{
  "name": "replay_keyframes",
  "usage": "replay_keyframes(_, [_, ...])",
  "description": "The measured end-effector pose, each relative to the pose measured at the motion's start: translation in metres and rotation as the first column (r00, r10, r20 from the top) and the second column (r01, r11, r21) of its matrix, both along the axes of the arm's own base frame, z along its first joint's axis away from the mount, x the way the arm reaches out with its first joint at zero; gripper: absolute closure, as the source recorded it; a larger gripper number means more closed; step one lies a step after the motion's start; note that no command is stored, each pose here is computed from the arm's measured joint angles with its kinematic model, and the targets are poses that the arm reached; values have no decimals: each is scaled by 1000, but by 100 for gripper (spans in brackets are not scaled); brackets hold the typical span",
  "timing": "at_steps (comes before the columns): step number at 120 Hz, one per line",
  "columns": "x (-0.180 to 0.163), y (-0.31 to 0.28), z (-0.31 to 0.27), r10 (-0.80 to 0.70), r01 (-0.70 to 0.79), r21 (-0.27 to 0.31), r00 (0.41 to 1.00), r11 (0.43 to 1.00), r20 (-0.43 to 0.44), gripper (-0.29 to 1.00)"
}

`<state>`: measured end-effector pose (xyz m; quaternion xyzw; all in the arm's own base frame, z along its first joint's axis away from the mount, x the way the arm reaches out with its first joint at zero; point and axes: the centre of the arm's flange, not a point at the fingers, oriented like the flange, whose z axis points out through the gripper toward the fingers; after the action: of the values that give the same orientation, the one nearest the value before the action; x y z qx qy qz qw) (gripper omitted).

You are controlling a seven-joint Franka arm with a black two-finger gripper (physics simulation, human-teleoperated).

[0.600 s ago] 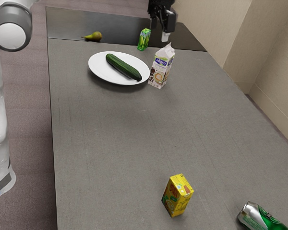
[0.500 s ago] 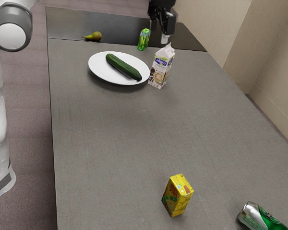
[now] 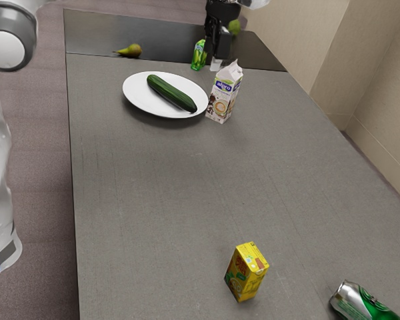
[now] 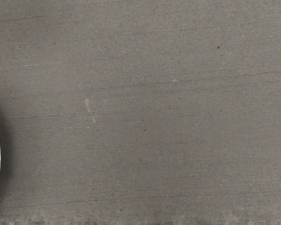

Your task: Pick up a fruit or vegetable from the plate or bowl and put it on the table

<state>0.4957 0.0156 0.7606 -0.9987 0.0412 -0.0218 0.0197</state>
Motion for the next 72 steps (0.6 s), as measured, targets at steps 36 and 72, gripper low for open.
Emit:
replay_keyframes(36, [-82, 209, -51, 70, -68, 48, 996, 997, -46, 0])
replay_keyframes(72, [-80, 247, -95, -330, 338, 88, 939, 937, -91, 0])
